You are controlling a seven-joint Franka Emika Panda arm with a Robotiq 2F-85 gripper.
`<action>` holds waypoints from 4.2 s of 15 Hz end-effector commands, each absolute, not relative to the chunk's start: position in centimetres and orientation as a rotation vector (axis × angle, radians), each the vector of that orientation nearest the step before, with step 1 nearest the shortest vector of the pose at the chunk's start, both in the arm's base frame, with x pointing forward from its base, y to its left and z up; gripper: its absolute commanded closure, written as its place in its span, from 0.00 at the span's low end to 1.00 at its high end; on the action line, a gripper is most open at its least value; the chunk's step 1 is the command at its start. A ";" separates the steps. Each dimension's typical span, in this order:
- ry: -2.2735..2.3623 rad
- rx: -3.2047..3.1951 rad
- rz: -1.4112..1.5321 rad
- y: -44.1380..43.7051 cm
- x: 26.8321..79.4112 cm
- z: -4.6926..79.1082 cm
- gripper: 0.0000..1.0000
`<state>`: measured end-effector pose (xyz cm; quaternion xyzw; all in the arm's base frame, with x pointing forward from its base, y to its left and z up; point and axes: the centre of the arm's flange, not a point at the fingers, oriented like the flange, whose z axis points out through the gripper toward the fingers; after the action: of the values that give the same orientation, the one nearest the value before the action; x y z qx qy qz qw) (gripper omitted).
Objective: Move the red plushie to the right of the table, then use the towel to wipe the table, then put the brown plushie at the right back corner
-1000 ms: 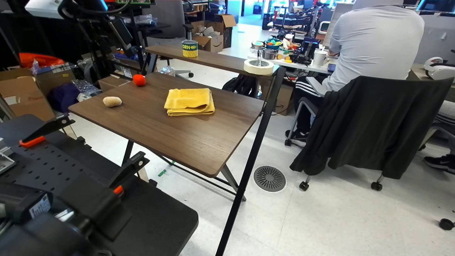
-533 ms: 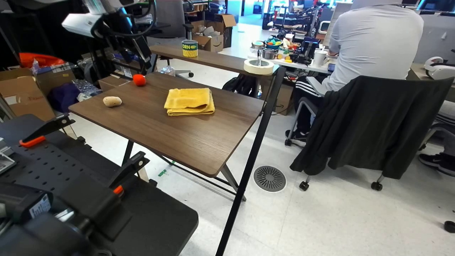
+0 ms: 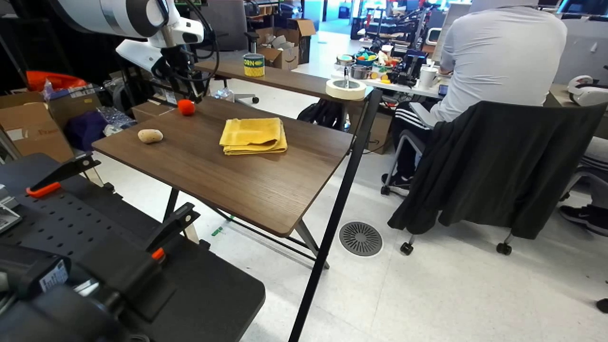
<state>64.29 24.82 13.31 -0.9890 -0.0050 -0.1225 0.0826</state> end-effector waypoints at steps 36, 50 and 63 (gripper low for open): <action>-0.031 -2.768 -0.357 29.8 70.2 4.6 0.78; 0.726 -3.050 -0.593 7.6 65.1 18.5 0.92; 1.738 -2.965 -0.703 -11.4 59.7 10.6 0.92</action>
<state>59.57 -11.85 13.51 -0.8467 0.4671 -0.1935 -0.1656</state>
